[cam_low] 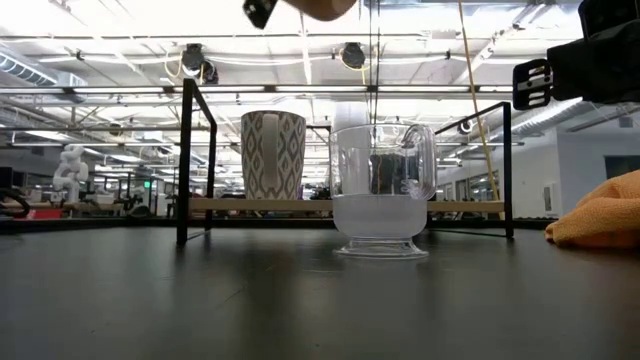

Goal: Stack small to large cups/mugs on shelf
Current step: Put the orange mug on the shelf

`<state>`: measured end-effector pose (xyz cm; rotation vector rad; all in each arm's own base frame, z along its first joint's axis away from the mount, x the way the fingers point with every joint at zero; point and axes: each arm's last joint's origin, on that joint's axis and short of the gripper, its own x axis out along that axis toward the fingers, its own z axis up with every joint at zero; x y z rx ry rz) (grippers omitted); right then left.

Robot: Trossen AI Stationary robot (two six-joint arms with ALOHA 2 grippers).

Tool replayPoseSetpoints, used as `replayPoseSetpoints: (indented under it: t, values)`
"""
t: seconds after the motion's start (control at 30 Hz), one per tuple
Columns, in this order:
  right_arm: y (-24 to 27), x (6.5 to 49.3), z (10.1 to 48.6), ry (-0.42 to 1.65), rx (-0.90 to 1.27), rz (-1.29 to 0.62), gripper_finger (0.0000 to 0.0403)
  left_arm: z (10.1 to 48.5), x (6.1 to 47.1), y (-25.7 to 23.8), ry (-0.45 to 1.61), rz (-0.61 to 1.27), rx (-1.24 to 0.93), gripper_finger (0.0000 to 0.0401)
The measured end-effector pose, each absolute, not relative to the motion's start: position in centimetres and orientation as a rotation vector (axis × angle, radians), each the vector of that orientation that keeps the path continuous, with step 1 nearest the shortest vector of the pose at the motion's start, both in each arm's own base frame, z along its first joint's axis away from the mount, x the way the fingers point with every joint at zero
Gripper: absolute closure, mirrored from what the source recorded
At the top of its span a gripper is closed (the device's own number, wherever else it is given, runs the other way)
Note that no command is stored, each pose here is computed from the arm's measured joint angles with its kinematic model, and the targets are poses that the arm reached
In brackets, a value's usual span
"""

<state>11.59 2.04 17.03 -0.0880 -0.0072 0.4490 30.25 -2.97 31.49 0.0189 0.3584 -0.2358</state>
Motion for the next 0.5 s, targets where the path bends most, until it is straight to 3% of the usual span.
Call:
replayPoseSetpoints:
  t: [0.5]
  values:
    - [2.1,11.8,16.6,0.033,-0.087,0.451,0.0403,34.3,36.8,2.4,0.483,-0.205,0.034,0.0397]
